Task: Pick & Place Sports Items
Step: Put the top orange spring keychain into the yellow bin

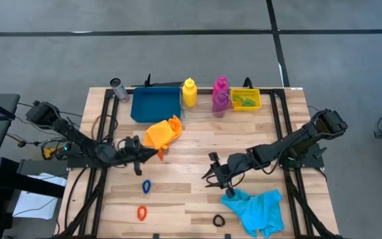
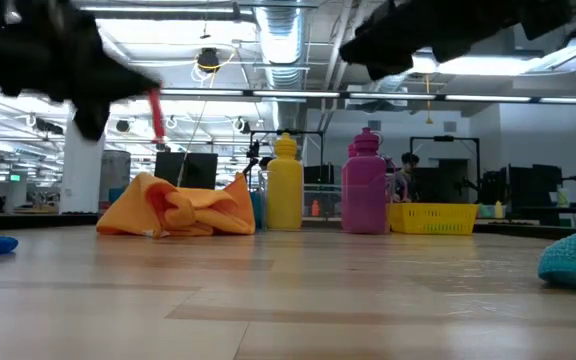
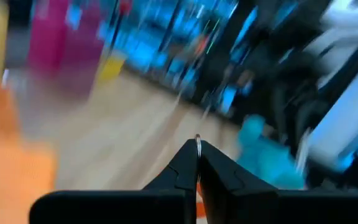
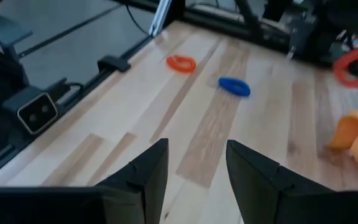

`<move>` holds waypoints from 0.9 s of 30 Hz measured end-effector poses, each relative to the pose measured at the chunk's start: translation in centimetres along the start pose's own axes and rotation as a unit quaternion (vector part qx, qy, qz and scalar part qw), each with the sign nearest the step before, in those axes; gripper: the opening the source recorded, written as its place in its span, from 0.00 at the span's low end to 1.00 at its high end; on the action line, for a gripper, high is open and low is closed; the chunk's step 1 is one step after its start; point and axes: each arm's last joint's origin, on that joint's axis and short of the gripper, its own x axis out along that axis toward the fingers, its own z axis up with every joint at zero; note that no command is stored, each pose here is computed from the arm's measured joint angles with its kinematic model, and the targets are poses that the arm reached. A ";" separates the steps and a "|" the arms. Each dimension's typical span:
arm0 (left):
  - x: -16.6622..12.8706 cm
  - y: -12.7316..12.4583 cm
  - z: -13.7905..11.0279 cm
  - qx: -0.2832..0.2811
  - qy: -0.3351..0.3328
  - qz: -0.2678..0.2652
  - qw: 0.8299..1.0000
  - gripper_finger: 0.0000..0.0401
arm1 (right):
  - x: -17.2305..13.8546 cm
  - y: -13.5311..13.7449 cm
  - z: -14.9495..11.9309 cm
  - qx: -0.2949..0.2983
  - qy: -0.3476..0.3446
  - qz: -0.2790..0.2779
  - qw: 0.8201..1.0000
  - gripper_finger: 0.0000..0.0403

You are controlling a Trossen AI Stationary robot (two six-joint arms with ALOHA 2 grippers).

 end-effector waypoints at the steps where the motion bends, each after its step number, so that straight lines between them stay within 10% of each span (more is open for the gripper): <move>1: 0.0 -0.2 0.6 0.008 -0.024 -0.008 1.000 0.00 | 0.0 0.0 0.1 -0.001 -0.007 -0.003 1.000 0.38; 12: 2.6 -1.3 5.5 0.064 -0.138 0.000 0.988 0.00 | -0.8 -2.6 2.9 0.004 -0.134 -0.230 0.964 0.38; 27: 10.3 -1.8 6.6 0.108 -0.105 0.069 0.986 0.00 | -1.6 -5.9 2.9 0.034 -0.145 -0.337 0.930 0.38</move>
